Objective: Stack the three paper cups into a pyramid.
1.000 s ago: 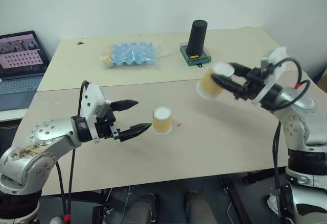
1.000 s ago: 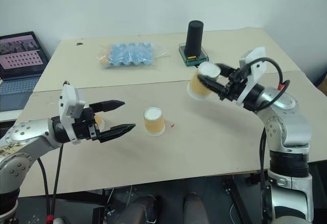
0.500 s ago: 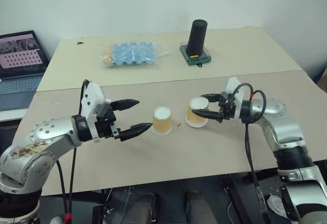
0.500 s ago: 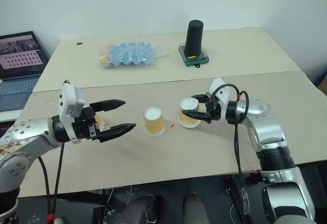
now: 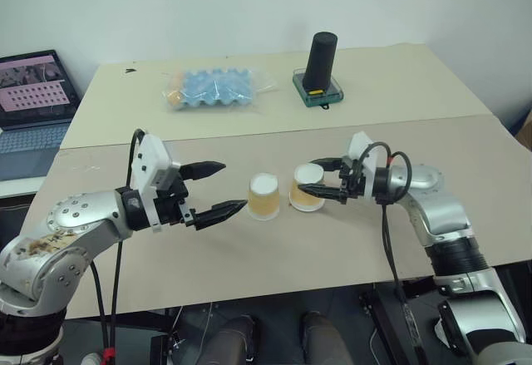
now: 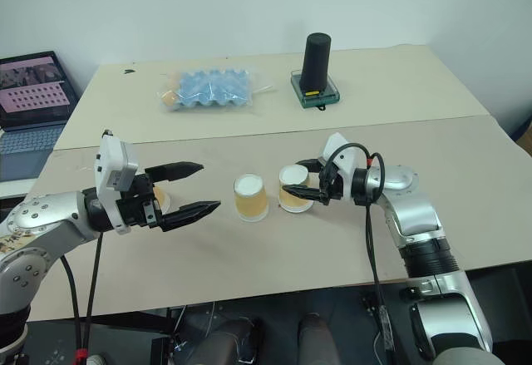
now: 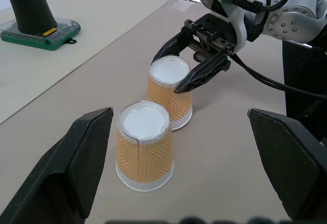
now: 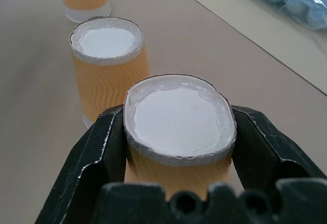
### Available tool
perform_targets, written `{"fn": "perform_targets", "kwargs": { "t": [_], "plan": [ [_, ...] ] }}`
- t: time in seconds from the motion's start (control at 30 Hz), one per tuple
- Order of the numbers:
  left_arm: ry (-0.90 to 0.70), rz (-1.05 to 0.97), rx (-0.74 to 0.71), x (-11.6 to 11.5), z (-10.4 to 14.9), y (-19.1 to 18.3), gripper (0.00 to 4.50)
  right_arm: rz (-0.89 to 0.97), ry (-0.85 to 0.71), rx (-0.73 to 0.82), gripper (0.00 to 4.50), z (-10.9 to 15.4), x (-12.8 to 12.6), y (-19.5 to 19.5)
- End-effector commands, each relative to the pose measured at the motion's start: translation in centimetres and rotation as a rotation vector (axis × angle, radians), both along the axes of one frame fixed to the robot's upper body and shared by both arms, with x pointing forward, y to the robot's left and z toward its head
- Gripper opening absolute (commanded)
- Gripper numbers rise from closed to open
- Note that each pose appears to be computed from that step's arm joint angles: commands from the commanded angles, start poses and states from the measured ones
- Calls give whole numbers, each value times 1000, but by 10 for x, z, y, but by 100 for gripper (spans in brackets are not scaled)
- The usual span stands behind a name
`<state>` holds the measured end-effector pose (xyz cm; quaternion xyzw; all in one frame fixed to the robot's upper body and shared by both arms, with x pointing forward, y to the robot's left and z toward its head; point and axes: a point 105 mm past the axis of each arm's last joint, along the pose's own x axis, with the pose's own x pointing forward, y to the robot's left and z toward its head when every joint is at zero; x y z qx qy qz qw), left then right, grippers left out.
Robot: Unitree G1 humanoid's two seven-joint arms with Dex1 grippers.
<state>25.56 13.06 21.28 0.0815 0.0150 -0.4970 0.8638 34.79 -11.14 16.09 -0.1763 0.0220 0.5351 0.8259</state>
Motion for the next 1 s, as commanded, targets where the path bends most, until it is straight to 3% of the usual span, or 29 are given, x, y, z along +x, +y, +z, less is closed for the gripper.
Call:
{"fn": "perform_targets", "kwargs": {
  "t": [0.03, 0.8, 0.83, 1.0],
  "plan": [
    [-41, -6, 6, -3, 9, -1, 450, 22, -65, 8, 265, 15, -1, 7],
    [-41, 5, 11, -3, 10, 0, 450, -3, -48, 14, 265, 8, 4, 14],
    [-42, 5, 11, -3, 10, 1, 450, -4, -43, 18, 313, 8, 4, 14],
    [-43, 10, 13, -2, 10, 2, 450, 0, -52, 20, 445, 12, 3, 13]
  ]
}}
